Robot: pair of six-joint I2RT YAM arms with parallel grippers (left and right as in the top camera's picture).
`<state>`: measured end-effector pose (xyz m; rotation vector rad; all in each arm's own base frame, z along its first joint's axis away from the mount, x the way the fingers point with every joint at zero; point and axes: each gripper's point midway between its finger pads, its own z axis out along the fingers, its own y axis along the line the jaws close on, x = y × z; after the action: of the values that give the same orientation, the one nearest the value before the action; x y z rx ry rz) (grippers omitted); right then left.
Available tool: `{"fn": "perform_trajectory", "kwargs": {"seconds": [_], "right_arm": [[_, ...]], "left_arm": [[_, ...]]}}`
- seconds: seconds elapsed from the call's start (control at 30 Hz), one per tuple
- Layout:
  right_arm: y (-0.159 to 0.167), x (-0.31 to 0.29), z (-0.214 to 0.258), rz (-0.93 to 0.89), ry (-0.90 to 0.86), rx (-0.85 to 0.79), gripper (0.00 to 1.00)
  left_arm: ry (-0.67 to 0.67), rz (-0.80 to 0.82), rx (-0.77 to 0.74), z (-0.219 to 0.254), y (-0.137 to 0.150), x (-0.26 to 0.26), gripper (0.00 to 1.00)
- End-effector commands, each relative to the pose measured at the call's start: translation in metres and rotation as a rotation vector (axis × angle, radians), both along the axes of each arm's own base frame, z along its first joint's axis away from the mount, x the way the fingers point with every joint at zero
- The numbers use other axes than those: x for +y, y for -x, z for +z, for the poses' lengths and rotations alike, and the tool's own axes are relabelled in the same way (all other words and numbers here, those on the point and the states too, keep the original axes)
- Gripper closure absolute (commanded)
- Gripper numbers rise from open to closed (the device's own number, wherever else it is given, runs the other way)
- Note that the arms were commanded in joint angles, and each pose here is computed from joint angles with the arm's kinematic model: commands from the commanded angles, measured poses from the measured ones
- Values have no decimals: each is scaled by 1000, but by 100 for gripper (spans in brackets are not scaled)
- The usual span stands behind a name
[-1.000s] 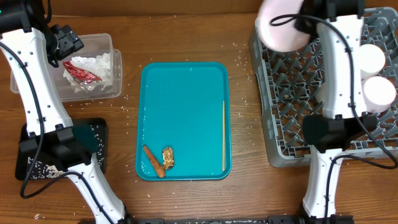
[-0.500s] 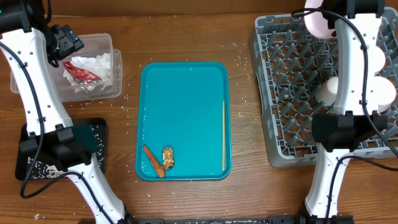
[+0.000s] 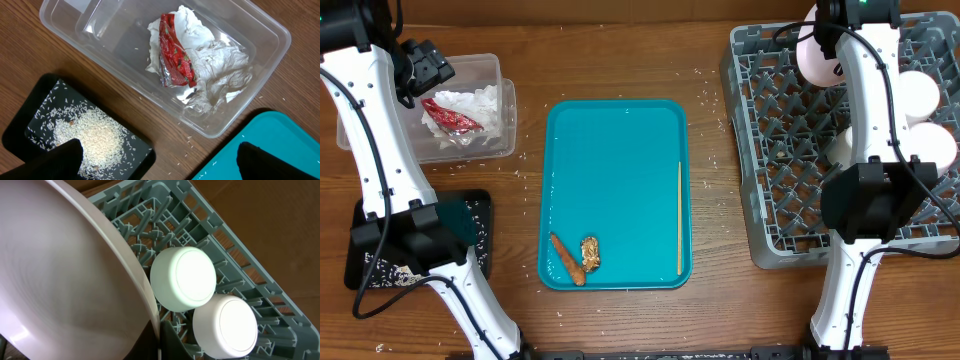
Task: Sort waste into correct bins and load items into the dishwasher
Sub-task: 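Lower the plate into the dish rack's upper area and release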
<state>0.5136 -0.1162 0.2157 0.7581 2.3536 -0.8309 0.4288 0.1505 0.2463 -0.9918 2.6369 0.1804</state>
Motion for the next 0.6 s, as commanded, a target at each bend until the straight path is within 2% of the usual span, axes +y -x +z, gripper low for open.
{"fn": "perform_trajectory", "kwargs": {"seconds": [0.0, 0.43, 0.57], "right_arm": [[3, 0, 7, 0, 18, -4, 96], [5, 26, 1, 55, -4, 43, 96], [9, 26, 0, 56, -3, 65, 89]], "left_arm": [[3, -12, -12, 5, 1, -2, 0], [3, -12, -12, 5, 1, -2, 0], [3, -12, -12, 5, 1, -2, 0]]}}
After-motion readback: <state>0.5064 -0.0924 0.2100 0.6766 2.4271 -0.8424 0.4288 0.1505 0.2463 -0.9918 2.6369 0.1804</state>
